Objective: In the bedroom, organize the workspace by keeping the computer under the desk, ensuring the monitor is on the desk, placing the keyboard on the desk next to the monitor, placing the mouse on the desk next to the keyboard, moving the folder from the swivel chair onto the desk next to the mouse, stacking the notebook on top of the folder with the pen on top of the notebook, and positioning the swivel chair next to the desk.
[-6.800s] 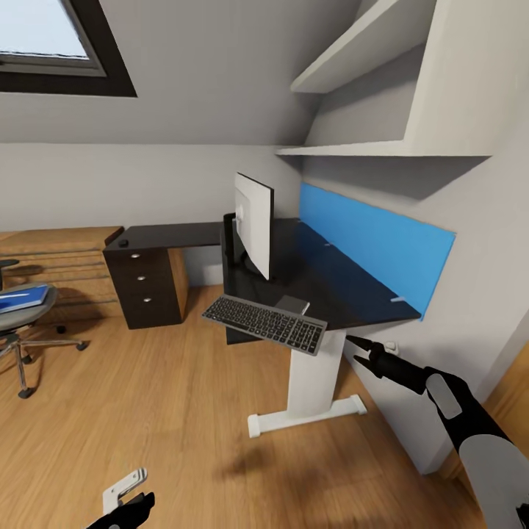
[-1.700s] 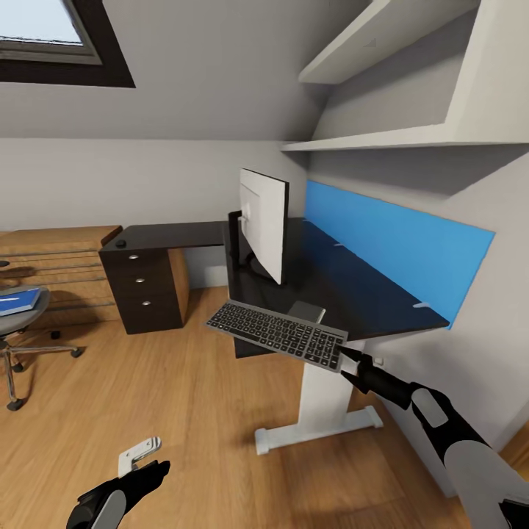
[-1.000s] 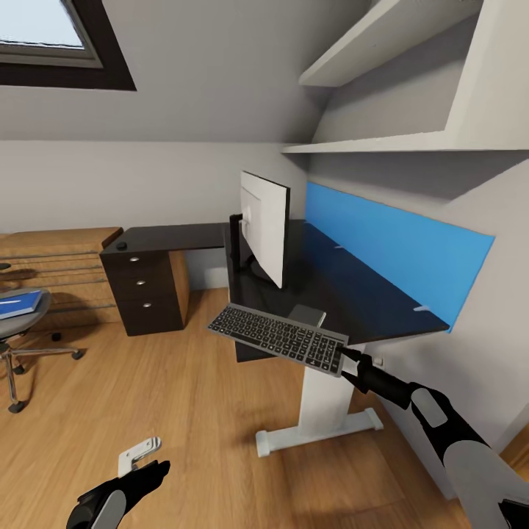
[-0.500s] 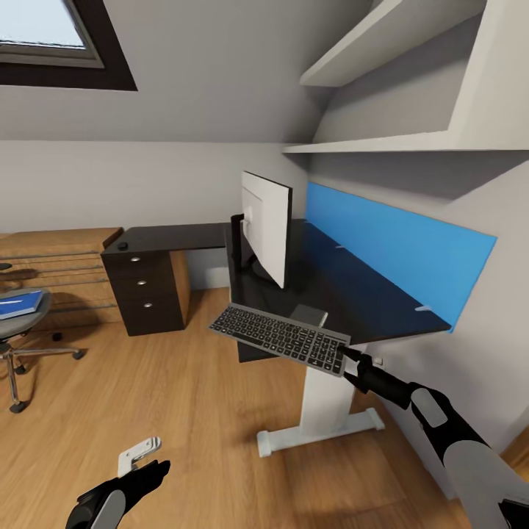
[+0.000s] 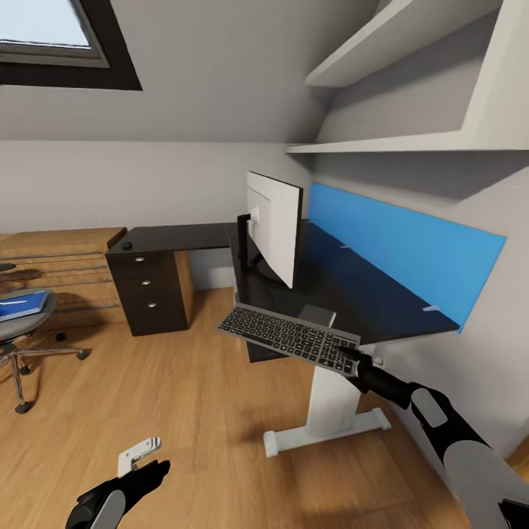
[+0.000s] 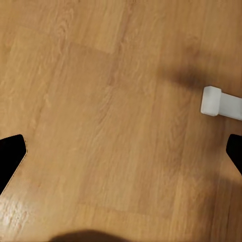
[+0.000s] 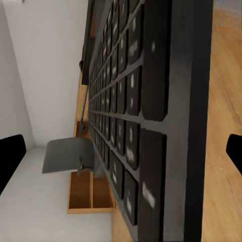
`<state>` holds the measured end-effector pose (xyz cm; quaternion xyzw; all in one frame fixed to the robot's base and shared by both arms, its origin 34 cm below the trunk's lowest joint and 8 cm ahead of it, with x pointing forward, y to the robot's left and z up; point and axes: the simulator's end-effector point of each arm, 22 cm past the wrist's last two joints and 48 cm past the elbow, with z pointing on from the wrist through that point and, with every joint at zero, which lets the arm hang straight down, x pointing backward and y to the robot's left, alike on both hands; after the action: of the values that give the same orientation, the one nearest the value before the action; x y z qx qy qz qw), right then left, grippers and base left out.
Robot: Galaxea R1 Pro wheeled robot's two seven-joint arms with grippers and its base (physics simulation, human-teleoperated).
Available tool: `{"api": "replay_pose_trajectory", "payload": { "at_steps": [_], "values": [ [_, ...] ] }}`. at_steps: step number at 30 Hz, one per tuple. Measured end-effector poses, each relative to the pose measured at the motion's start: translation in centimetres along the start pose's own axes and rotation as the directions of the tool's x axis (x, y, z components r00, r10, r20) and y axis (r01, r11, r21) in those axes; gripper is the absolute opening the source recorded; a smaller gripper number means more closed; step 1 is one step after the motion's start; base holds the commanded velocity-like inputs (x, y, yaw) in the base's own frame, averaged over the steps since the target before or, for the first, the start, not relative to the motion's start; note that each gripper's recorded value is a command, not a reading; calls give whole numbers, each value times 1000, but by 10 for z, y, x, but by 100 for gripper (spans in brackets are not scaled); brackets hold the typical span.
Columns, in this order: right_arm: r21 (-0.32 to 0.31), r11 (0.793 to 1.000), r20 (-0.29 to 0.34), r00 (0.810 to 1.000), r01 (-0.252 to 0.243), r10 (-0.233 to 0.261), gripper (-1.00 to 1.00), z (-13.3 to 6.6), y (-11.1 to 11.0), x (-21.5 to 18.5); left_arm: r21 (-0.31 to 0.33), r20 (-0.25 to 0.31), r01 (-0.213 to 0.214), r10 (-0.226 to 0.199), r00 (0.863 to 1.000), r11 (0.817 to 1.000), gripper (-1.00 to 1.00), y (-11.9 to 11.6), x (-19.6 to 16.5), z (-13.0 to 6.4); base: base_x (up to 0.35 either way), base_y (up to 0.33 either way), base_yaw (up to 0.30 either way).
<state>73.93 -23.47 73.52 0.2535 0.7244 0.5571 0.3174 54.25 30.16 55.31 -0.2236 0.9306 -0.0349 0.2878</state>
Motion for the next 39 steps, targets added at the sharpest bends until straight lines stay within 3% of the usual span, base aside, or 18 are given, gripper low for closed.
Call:
{"api": "replay_pose_trajectory", "payload": {
  "at_steps": [18,19,39],
  "values": [
    [0,1000,2,1000,1,-1,100,0,0,0,-2,0,-1,1,1000,1000,100,0,0,0,0,6,0],
    [0,1000,2,1000,1,-1,-100,0,0,0,-2,0,-1,1,1000,1000,100,0,0,0,0,0,0],
    [-7,1000,4,1000,-7,7,-100,-1,7,-3,-1,0,1,-1,1000,1000,100,-1,-4,-4,0,0,0]
  ]
}}
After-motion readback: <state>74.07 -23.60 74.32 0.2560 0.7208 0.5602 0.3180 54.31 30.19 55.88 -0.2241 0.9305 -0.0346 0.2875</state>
